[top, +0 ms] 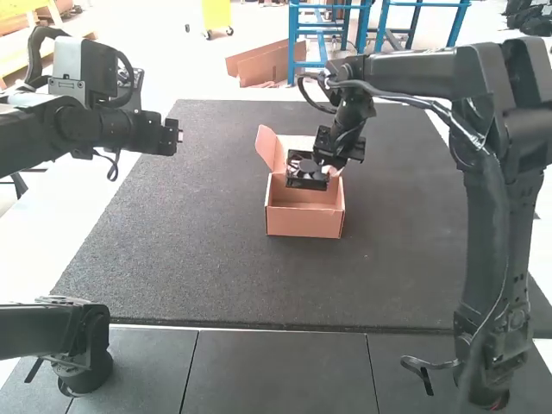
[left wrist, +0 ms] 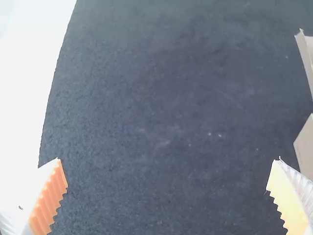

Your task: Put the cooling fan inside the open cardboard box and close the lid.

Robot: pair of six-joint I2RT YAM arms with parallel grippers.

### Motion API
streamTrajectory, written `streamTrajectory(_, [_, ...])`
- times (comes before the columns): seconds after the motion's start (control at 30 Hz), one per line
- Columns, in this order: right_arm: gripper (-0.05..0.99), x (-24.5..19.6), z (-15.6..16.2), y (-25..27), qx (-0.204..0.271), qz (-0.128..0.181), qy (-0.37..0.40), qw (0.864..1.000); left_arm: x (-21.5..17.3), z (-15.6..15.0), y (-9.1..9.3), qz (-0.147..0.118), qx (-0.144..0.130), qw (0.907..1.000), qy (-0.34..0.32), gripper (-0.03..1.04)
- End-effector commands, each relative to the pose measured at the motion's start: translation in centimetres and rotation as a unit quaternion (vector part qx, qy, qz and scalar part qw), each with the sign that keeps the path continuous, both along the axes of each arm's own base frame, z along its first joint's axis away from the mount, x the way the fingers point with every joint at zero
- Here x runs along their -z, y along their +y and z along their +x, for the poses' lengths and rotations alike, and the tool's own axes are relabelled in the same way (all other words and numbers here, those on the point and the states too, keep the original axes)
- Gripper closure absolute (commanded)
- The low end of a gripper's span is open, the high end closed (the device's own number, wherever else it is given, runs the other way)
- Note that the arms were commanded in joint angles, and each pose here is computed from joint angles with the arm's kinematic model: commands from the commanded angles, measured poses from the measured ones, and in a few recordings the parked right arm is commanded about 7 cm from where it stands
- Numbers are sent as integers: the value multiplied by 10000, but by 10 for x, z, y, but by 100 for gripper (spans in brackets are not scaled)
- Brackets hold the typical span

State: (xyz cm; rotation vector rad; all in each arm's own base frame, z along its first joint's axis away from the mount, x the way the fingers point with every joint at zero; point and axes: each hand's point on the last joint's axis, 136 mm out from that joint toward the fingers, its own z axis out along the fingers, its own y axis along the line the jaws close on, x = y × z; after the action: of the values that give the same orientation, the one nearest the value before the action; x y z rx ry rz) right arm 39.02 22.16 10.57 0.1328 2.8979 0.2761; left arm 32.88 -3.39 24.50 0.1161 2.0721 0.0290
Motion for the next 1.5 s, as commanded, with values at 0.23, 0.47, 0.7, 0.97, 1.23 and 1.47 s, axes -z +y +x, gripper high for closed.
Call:
streamTrajectory(0.23, [94,16,-4,13,-254,-178,78,9995,-4,-2,5,-25,-107,9999,-110,4])
streamTrajectory(0.47, [94,31,-4,11,-367,-421,149,9983,-3,-2,5,-17,-104,9999,-102,4])
streamTrajectory(0.7, [94,40,-6,10,-422,-510,221,9976,-4,-2,5,-17,-104,9999,-102,4])
streamTrajectory(0.97, [41,26,-2,27,-565,-30,301,9979,-6,0,4,-31,-89,9998,-162,4])
streamTrajectory(1.23, [18,-61,31,44,-615,1099,-235,9918,-9,10,-4,-46,10,9997,-238,4])
streamTrajectory(1.47, [5,-104,49,-18,-787,638,-1119,9885,-8,28,-25,-48,252,9995,-183,4])
